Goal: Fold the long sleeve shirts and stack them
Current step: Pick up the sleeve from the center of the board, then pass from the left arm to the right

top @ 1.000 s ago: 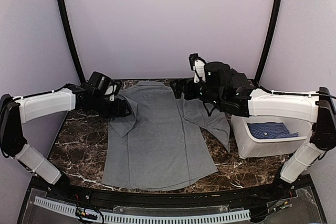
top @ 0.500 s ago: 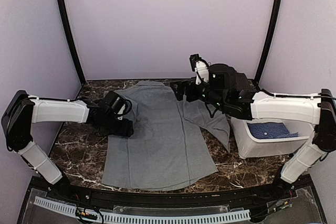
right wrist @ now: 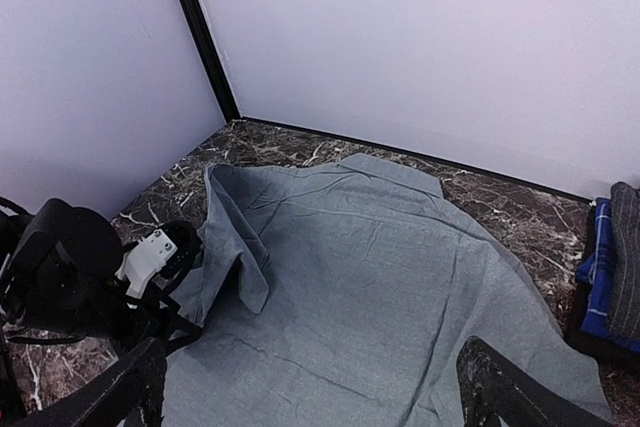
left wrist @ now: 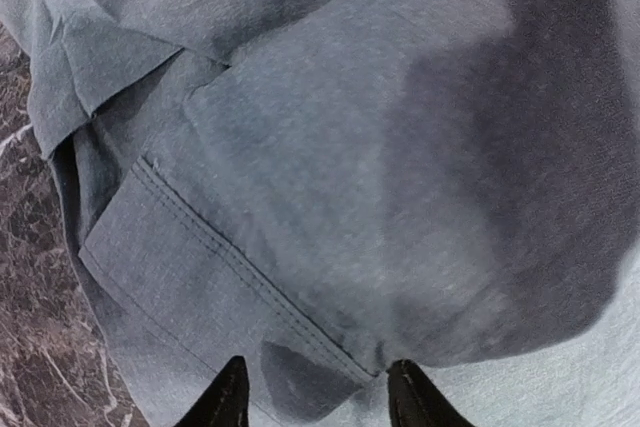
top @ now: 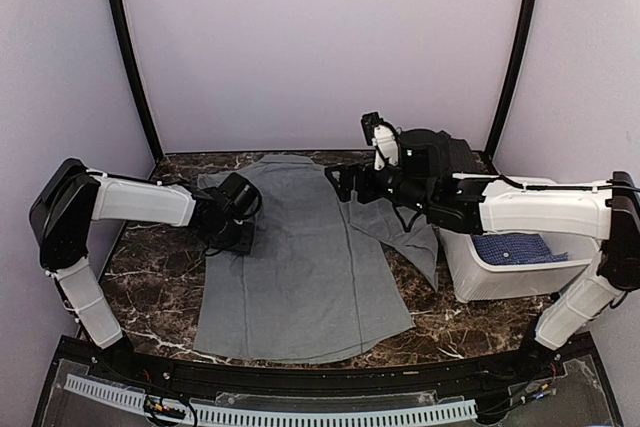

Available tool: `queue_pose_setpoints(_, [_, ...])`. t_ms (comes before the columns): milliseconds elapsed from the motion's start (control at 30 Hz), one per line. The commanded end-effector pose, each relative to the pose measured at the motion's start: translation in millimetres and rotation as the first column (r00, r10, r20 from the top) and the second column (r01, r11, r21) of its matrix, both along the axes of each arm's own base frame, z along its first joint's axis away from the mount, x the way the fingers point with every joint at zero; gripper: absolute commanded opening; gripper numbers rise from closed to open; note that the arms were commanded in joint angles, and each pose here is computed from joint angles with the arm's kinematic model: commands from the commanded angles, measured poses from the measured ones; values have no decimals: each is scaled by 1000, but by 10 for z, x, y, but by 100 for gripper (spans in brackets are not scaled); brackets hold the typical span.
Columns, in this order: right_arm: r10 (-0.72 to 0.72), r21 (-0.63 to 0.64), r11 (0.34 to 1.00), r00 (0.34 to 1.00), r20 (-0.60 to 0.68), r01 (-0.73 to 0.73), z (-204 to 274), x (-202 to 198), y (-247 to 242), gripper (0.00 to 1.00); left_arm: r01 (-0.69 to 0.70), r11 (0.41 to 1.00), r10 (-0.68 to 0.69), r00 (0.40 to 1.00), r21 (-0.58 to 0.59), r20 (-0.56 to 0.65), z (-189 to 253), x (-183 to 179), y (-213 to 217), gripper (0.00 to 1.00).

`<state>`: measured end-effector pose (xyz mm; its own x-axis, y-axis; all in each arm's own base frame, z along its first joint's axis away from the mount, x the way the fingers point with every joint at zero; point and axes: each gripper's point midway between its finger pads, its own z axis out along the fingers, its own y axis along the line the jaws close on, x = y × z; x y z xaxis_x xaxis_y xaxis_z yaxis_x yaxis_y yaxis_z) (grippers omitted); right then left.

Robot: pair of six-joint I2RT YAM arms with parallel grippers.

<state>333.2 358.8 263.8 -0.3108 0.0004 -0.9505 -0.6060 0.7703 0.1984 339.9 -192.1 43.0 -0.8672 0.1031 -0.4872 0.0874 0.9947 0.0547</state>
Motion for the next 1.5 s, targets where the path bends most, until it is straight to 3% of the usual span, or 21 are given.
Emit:
queue_pose_setpoints(0, [1, 60, 998, 1000, 31, -3, 210, -43, -56, 98, -22, 999, 21, 1000, 46, 14, 22, 73, 37, 38])
queue_pose_setpoints(167, [16, 51, 999, 999, 28, -17, 169, -55, -30, 97, -4, 999, 4, 1000, 32, 11, 96, 110, -22, 8])
queue_pose_setpoints(233, [46, 27, 999, 998, 35, -47, 124, -72, 30, 96, 18, 1000, -18, 1000, -4, 14, 208, 123, -103, 1])
queue_pose_setpoints(367, [120, 11, 993, 991, 51, -121, 36, -150, 167, 94, 94, 985, -93, 996, -142, 10, 576, 127, -397, 0])
queue_pose_setpoints(567, [167, 4, 986, 985, 36, -167, -150, -161, 382, 93, 152, 914, -163, 987, -376, 4, 1130, 83, -794, 0])
queue_pose_setpoints(767, [217, 25, 976, 976, 37, -218, -358, -238, 611, 92, 97, 762, -163, 986, -640, -45, 1499, 84, -982, 0])
queue_pose_setpoints(900, [233, 35, 971, 969, 82, -237, -431, -198, 714, 92, 61, 662, -139, 989, -747, -42, 1681, 170, -979, 0])
queue_pose_setpoints(1033, [283, 19, 958, 954, 102, -286, -565, -187, 863, 92, 63, 612, -148, 988, -788, -36, 1790, 195, -991, 0])
queue_pose_setpoints(1467, [284, -73, 959, 945, 165, -275, -780, 96, 1172, 92, 90, 551, -170, 985, -830, -6, 2010, 223, -987, 0])
